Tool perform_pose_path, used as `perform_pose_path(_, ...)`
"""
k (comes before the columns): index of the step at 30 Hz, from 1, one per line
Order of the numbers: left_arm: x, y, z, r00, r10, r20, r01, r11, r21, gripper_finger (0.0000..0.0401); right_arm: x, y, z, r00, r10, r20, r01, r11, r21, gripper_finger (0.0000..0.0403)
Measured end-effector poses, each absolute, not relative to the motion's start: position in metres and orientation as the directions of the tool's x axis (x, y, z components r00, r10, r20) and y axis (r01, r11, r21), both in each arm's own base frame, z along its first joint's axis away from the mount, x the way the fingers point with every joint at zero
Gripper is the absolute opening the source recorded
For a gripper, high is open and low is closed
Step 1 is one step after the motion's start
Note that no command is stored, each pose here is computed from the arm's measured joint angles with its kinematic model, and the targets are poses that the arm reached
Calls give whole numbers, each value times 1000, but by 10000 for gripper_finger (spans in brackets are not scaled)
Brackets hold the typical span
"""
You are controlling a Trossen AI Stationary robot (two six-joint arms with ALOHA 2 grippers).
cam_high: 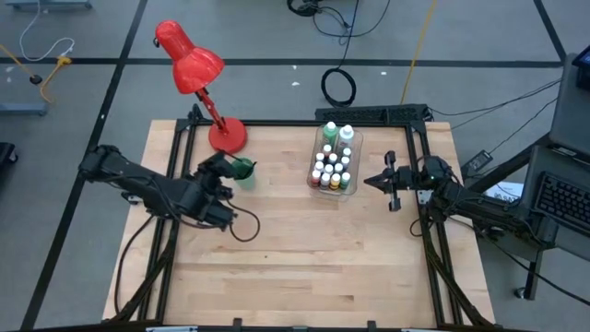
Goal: Pick & Place Paint Supplies
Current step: Put the silver paintbrush into the green cup
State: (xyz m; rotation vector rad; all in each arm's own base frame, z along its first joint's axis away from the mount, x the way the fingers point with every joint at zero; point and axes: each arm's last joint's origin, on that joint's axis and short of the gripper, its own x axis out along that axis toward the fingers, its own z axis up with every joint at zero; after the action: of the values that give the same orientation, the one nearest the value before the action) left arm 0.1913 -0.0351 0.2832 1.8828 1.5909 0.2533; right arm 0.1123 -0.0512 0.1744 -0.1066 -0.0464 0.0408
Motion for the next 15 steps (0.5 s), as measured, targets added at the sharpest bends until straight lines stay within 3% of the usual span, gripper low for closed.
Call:
perform_pose_path(4,191,-34,283,237,933,-269,818,-42,574,0,113,-51,172,998,49,26,-46,996,-83,4)
perform_pose_path(8,190,-34,280,190,904,-382,845,48,533,1,114,-48,171,998,68,12,-67,995,-77,4)
perform_pose_path(15,190,-29,279,147,891,-430,858,102,504,2,116,-43,172,993,115,25,-112,990,-89,4)
